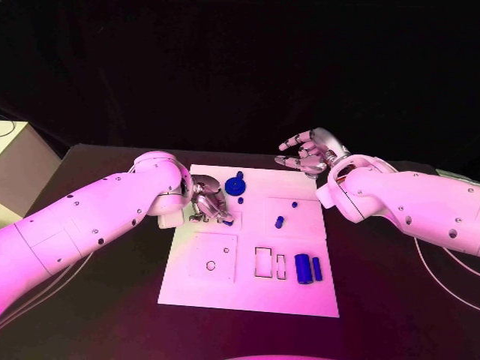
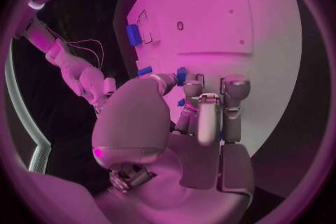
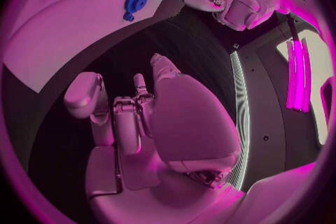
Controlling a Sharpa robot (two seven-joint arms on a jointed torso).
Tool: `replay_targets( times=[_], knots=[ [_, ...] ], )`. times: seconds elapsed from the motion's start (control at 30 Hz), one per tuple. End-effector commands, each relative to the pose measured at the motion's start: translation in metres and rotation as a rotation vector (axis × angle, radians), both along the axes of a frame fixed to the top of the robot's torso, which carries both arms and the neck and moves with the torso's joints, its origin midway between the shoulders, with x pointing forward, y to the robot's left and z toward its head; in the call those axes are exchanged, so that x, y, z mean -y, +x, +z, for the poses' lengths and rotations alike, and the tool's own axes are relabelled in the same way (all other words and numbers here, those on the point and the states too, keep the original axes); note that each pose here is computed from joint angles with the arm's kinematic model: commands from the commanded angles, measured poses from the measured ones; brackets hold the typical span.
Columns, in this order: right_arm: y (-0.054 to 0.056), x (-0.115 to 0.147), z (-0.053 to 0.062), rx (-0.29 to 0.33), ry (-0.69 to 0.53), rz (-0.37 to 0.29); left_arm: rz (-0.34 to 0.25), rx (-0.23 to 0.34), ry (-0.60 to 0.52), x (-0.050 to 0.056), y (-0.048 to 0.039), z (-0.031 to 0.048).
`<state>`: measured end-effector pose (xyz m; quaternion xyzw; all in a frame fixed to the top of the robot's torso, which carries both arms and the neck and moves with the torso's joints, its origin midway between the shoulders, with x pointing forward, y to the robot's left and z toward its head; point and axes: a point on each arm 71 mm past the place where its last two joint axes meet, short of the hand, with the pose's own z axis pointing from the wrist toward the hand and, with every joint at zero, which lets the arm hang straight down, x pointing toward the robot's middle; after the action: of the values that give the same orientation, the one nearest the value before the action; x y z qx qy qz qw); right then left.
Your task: Assemble the parts on the task board
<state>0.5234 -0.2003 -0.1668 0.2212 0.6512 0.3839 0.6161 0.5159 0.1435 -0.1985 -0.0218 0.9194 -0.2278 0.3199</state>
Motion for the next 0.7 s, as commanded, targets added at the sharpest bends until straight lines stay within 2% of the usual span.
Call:
replay_targets(
  times=[0.03,0.27,0.6,0.7],
  knots=[
    [-0.001,-0.001,-0.001,-0.005,-0.003,0.016,-0.002,-0.033,-0.049,0.003,-0.0026,0.0005],
    [-0.001,-0.001,-0.002,-0.007,-0.002,0.016,0.027,-0.030,-0.083,0.001,-0.0030,0.0013],
    [-0.002,0.001,-0.003,-0.008,-0.003,0.013,0.074,-0.014,-0.114,-0.012,-0.0029,0.0053],
    [-0.002,0.002,-0.003,-0.008,-0.003,0.012,0.086,0.005,-0.112,-0.015,-0.0023,0.0067]
  ],
)
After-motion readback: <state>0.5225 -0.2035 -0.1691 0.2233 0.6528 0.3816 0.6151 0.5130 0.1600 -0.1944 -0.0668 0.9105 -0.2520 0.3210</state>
